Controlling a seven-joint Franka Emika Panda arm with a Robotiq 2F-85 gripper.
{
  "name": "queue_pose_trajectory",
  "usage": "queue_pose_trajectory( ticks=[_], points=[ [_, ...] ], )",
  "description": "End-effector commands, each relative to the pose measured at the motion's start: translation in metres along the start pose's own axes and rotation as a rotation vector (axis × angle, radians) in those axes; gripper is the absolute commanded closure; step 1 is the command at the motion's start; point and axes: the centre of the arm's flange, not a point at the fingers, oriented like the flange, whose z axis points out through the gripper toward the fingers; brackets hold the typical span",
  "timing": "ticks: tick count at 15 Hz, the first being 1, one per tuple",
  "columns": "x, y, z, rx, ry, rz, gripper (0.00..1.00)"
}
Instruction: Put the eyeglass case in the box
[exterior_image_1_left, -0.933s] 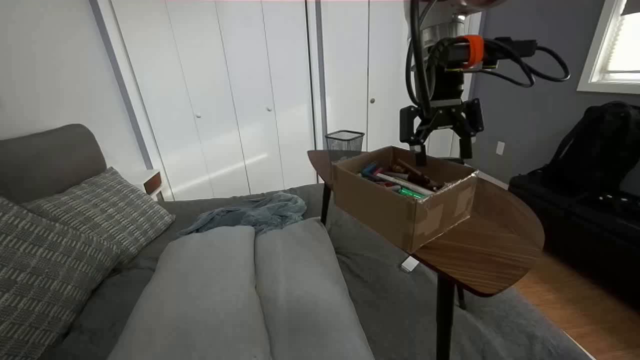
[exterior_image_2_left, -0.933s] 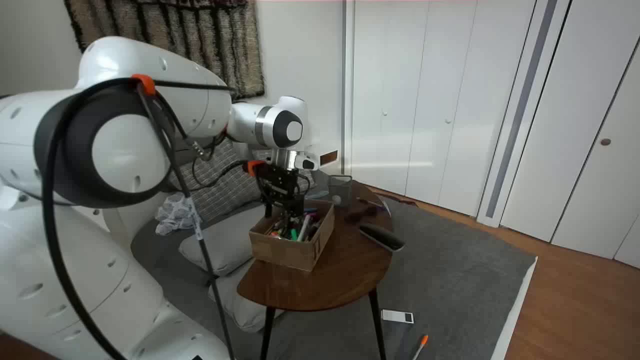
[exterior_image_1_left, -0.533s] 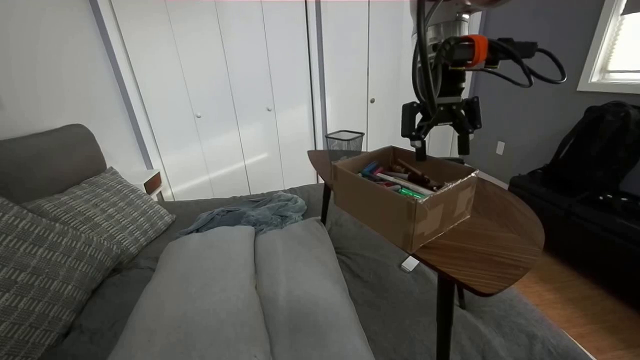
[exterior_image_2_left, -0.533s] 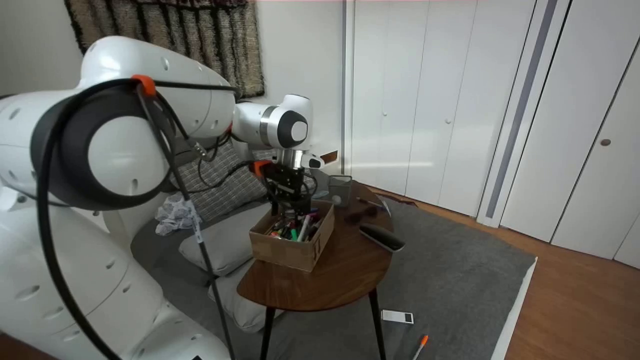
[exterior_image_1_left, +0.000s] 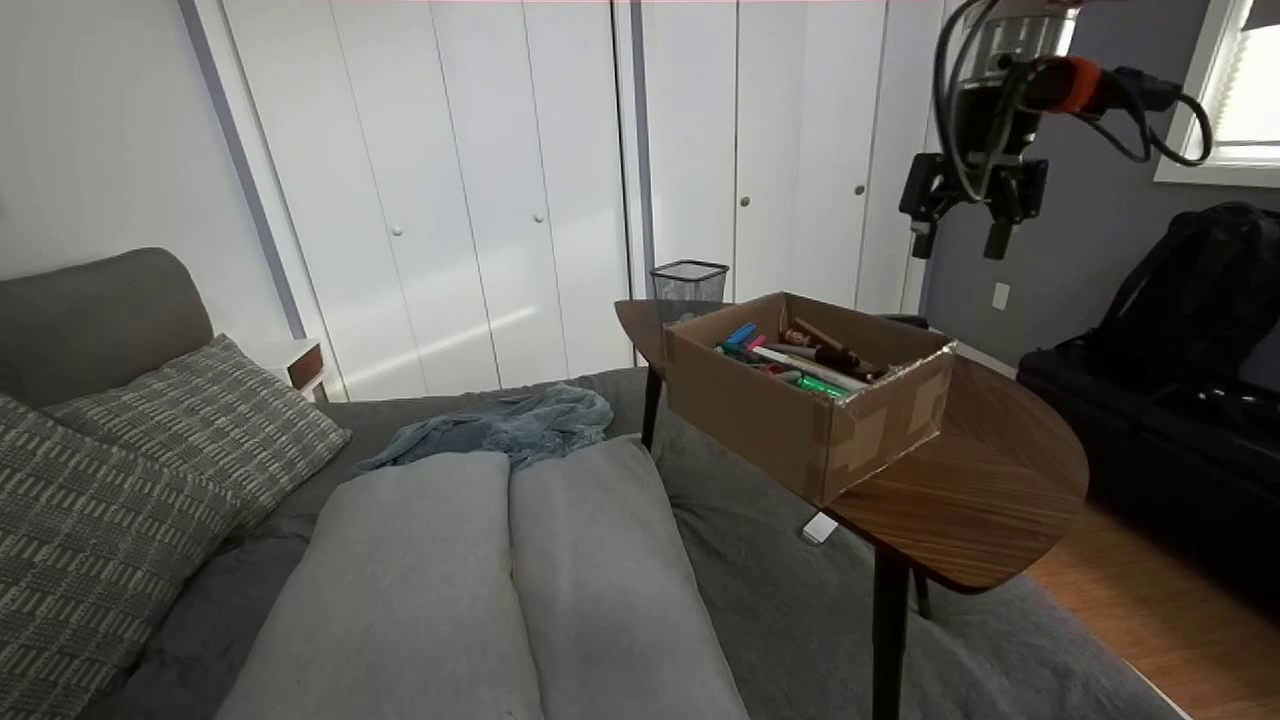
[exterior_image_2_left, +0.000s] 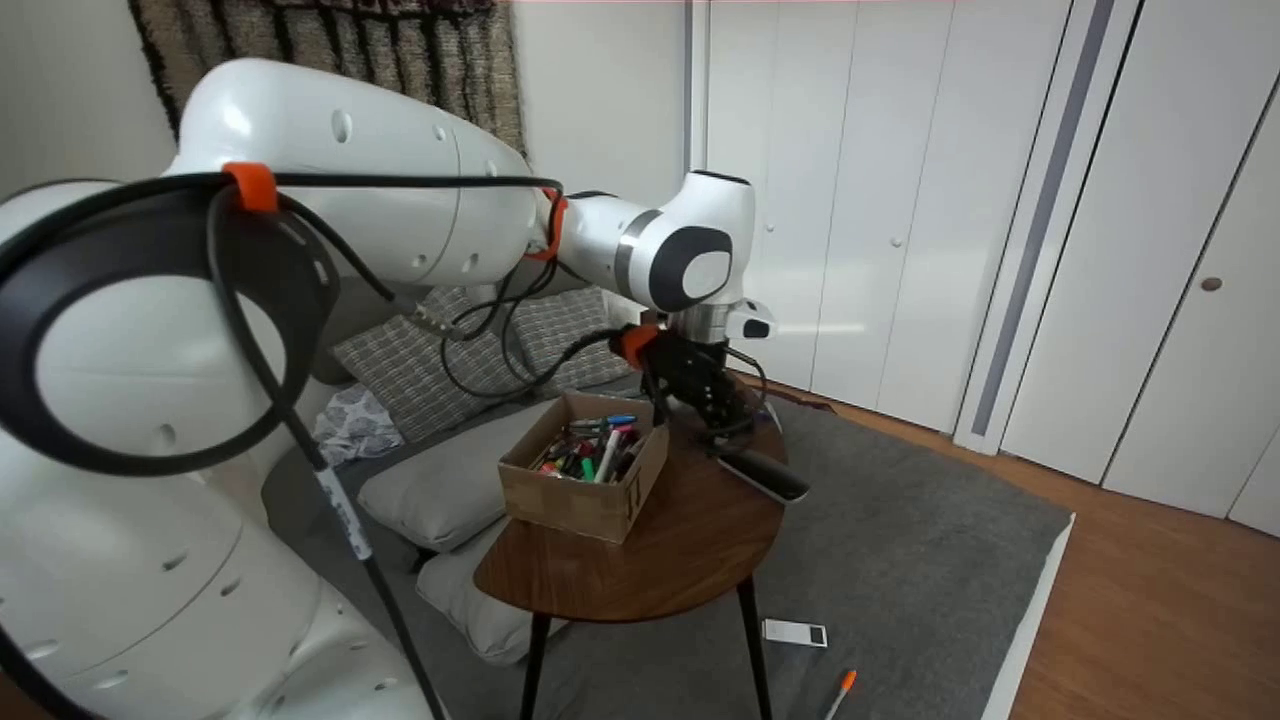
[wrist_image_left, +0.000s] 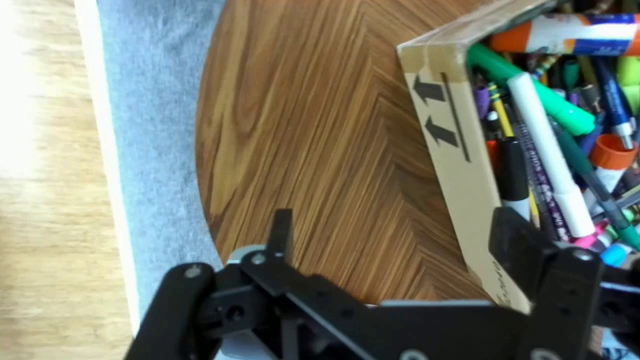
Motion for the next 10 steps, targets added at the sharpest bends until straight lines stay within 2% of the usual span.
queue_pose_trajectory(
  ticks=[1,5,8,9,10],
  points=[
    [0.013,0.039,-0.01,-0.037,-0.051,-0.19,0.0],
    [0.029,0.059,-0.023,-0.127,-0.136,-0.36,0.0],
    [0.047,0.064,-0.033,-0.234,-0.168,-0.461,0.0],
    [0.024,0.061,-0.022,-0.169,-0.136,-0.397,0.0],
    [0.028,0.061,-0.023,-0.177,-0.136,-0.403,0.0]
  ],
)
